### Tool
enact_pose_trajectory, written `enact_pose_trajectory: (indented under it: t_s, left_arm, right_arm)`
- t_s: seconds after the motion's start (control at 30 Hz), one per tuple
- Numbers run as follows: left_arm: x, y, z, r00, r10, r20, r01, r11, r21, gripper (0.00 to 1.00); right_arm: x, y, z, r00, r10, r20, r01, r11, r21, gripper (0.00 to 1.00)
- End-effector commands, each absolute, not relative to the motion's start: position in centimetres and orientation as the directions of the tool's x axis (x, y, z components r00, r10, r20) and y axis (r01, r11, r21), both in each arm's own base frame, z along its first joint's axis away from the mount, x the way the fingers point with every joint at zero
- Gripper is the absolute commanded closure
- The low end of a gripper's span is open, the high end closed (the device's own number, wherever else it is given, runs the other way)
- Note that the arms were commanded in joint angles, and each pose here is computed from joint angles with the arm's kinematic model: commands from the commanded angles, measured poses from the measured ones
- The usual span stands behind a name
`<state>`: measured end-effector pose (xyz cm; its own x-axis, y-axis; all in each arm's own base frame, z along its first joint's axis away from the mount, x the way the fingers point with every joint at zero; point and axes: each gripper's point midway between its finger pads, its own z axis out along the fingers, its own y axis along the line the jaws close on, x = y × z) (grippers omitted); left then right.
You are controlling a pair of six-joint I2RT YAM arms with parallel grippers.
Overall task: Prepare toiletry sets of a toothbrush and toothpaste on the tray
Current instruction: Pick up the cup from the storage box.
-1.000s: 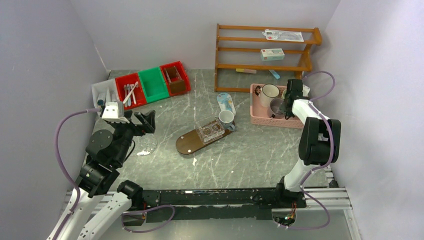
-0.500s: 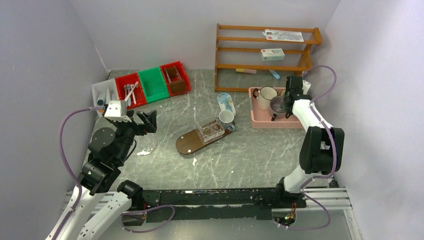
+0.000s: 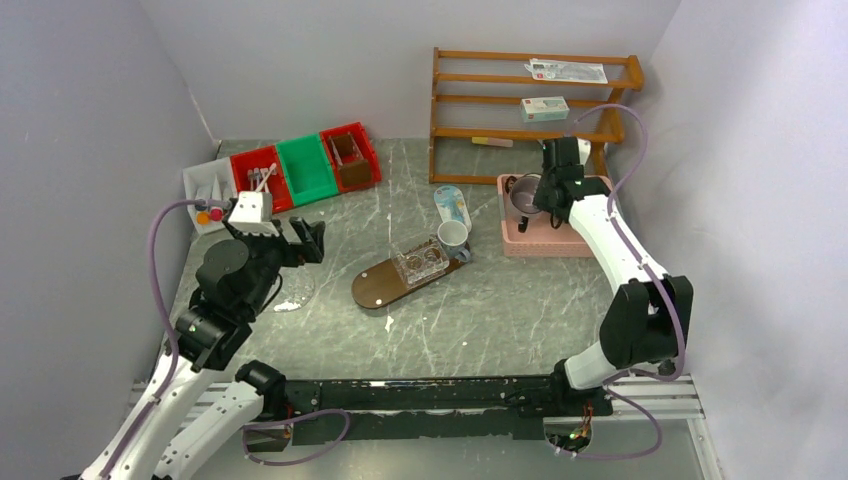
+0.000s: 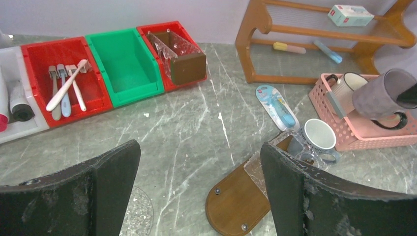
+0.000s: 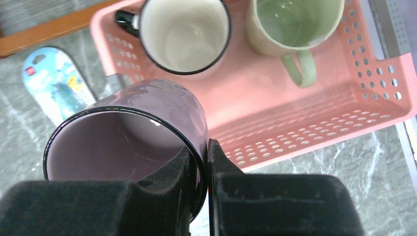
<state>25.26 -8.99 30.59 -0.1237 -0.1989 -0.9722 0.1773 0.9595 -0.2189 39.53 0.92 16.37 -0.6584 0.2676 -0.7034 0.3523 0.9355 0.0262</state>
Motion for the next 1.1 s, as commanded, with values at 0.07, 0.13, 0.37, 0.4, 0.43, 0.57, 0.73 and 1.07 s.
enact_pose_trajectory:
  t_s: [0.07, 0.13, 0.37, 0.4, 0.43, 0.57, 0.73, 1.07]
  left_arm:
    - [25.8, -10.6, 29.9, -0.195, -0.179, -0.964, 0.221, 0.95, -0.222, 0.05]
    - [26.0, -11.2, 29.8, -0.228, -0.184, -0.956, 0.233, 0.943, -0.237, 0.05]
    - [26.7, -14.3, 29.1, -0.365, -0.199, -0.909, 0.292, 0.903, -0.315, 0.09]
    - [26.8, -14.8, 29.0, -0.382, -0.202, -0.902, 0.299, 0.896, -0.327, 0.1]
    - [26.8, -15.3, 29.1, -0.398, -0.204, -0.894, 0.312, 0.887, -0.341, 0.11]
    - [27.1, -16.7, 29.9, -0.422, -0.222, -0.879, 0.344, 0.857, -0.382, 0.11]
    - [27.6, -19.2, 30.9, -0.46, -0.243, -0.854, 0.391, 0.808, -0.44, 0.1]
    - [27.9, -23.1, 32.6, -0.459, -0.244, -0.854, 0.433, 0.779, -0.455, 0.13]
  right_arm:
    - [39.8, 4.2, 23.1, -0.571, 0.225, -0.79, 0.26, 0.962, 0.086, 1.0]
    - [39.5, 5.9, 24.1, -0.565, 0.202, -0.8, 0.219, 0.971, 0.09, 1.0]
    - [38.5, 11.1, 25.8, -0.557, 0.152, -0.817, 0.097, 0.988, 0.117, 1.0]
    - [38.4, 11.8, 26.0, -0.557, 0.147, -0.817, 0.081, 0.989, 0.122, 1.0]
    - [38.2, 12.7, 26.2, -0.556, 0.141, -0.819, 0.062, 0.99, 0.129, 1.0]
    - [37.4, 16.3, 26.9, -0.554, 0.116, -0.824, -0.018, 0.988, 0.151, 1.0]
    - [36.4, 21.1, 28.1, -0.54, 0.09, -0.837, -0.116, 0.977, 0.18, 1.0]
    - [34.8, 28.1, 28.0, -0.549, 0.034, -0.835, -0.212, 0.961, 0.179, 1.0]
